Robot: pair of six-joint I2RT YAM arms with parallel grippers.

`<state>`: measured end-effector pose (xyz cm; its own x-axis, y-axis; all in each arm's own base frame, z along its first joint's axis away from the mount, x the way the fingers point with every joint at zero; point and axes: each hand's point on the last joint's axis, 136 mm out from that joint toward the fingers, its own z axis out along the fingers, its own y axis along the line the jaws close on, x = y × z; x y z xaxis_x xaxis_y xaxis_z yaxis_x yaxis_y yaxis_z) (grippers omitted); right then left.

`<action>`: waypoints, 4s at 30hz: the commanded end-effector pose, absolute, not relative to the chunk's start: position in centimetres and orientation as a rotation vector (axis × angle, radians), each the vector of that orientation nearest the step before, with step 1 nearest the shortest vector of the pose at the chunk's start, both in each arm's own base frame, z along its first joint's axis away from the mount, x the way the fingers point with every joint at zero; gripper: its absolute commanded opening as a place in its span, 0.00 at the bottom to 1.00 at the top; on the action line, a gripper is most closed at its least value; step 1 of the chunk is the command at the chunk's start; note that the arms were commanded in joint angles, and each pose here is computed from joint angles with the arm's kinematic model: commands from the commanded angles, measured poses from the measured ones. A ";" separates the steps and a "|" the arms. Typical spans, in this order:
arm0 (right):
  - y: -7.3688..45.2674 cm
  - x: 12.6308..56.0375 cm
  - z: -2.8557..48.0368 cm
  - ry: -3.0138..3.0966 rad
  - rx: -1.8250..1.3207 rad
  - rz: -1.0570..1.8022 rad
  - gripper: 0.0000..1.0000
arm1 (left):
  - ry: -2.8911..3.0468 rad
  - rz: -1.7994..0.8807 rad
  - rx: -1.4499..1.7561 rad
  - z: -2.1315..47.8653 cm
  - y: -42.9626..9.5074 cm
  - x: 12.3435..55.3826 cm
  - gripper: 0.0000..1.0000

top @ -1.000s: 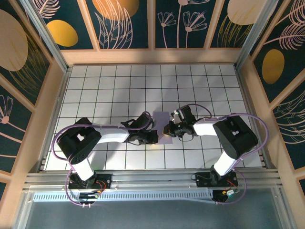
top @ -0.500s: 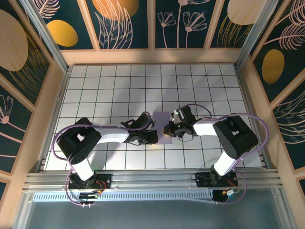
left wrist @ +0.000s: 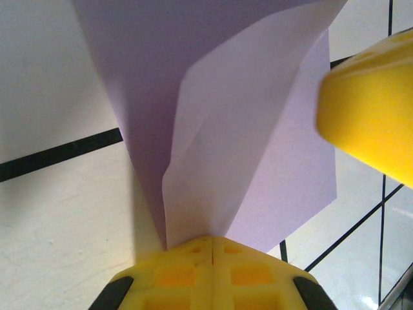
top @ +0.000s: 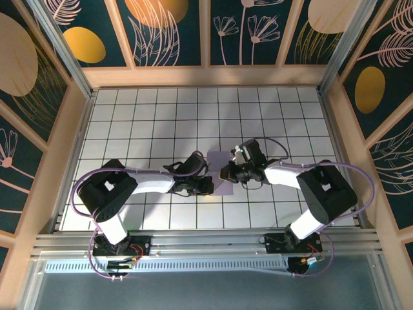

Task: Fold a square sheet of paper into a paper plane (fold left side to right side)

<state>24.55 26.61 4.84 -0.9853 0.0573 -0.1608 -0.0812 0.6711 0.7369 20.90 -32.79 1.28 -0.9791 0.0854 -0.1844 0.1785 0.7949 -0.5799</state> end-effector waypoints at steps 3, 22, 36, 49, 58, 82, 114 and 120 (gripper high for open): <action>28.2 23.7 5.4 2.697 -0.082 1.248 0.00 | 2.913 -0.838 0.219 -1.3 -31.1 19.8 0.00; 27.1 23.8 0.5 2.799 -0.058 1.090 0.00 | 2.942 -0.793 0.170 -1.8 -30.4 19.6 0.00; 23.0 27.7 0.2 2.762 0.034 0.996 0.00 | 2.948 -0.787 0.158 -2.0 -30.0 19.3 0.00; 19.6 30.5 1.7 2.693 0.109 0.967 0.00 | 2.927 -0.802 0.169 -1.5 -30.2 19.5 0.00; 22.2 28.6 5.5 2.628 0.033 1.106 0.00 | 2.900 -0.799 0.204 -1.0 -30.7 20.1 0.00; 22.7 25.6 -1.0 2.869 0.067 0.975 0.00 | 2.723 -0.986 0.233 5.5 -34.7 23.4 0.01; 22.3 25.3 -2.0 2.917 0.066 0.911 0.00 | 2.854 -0.978 0.252 0.3 -34.9 22.9 0.00; 21.9 25.2 -2.3 2.933 0.075 0.885 0.00 | 2.884 -0.975 0.277 0.0 -34.0 21.6 0.00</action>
